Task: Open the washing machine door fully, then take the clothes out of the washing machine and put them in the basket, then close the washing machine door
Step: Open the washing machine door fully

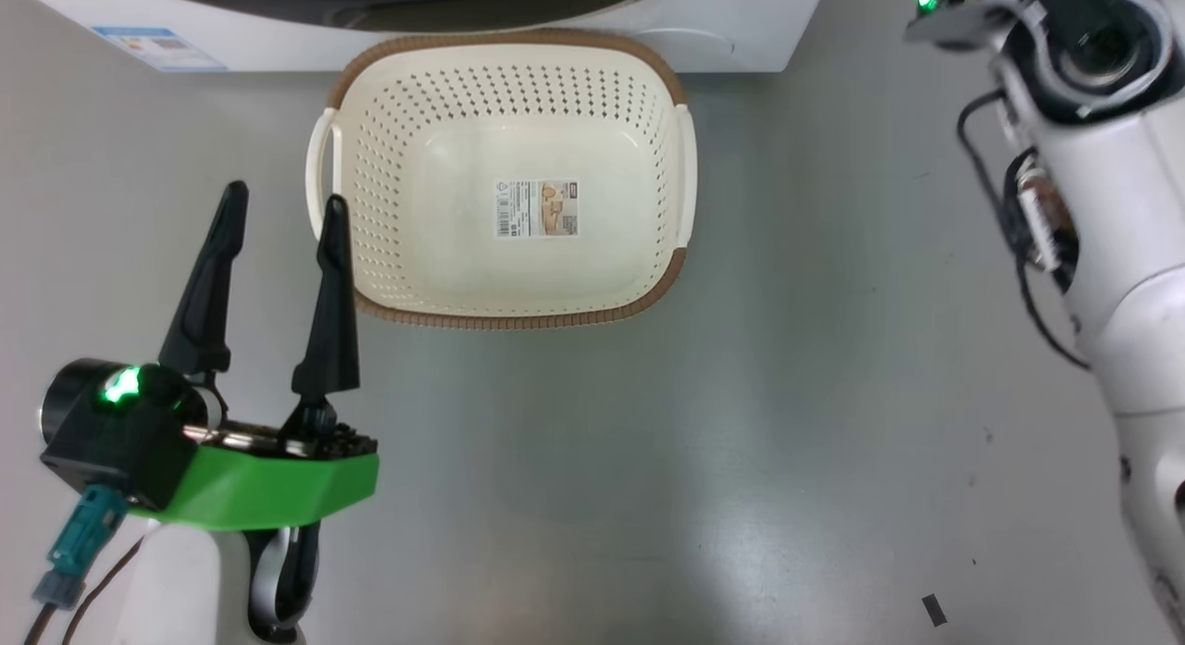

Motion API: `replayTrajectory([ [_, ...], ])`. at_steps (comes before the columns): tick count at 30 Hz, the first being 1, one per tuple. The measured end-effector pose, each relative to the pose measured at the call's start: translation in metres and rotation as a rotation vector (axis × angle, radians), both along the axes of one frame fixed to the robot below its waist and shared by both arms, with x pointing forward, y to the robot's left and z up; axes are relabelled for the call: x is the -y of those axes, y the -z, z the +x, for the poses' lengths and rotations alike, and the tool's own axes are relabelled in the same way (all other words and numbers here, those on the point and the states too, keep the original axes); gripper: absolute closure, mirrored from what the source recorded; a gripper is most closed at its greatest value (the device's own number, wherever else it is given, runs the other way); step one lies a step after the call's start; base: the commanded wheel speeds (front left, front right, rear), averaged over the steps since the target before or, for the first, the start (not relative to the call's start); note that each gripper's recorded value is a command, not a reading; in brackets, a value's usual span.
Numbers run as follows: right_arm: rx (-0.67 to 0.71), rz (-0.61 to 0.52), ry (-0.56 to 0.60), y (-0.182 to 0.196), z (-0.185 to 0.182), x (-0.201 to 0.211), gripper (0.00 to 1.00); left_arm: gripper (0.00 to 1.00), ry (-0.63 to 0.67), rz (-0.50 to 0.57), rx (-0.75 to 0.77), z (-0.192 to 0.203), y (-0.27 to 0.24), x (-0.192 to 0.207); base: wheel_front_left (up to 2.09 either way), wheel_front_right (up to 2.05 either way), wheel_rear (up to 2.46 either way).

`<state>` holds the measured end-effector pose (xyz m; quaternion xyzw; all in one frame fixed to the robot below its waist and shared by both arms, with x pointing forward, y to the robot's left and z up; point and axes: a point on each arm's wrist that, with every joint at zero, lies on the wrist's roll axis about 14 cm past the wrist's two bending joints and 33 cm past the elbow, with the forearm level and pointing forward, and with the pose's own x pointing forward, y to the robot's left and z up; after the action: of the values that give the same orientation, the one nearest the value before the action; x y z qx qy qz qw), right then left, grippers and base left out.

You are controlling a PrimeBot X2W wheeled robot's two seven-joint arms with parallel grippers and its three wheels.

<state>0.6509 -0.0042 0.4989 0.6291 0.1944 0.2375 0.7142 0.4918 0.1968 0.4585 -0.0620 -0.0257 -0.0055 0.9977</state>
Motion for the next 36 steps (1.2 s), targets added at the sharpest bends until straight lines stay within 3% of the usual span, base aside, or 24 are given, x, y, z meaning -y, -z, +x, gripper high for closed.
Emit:
replayTrajectory([
  [10,0.018,0.001,-0.105,-0.007,0.011,-0.01,1.0,0.0,-0.012,0.004,-0.027,0.0,0.012,-0.004,0.0,0.0,0.0],
  [21,0.038,0.008,-0.133,-0.012,0.024,-0.018,1.0,0.0,-0.013,0.012,-0.031,0.004,0.015,-0.006,0.0,0.0,0.0],
  [36,0.023,-0.014,-0.292,-0.006,0.018,-0.032,1.0,0.0,-0.024,0.015,-0.032,0.005,0.017,-0.011,0.0,0.0,0.0],
])
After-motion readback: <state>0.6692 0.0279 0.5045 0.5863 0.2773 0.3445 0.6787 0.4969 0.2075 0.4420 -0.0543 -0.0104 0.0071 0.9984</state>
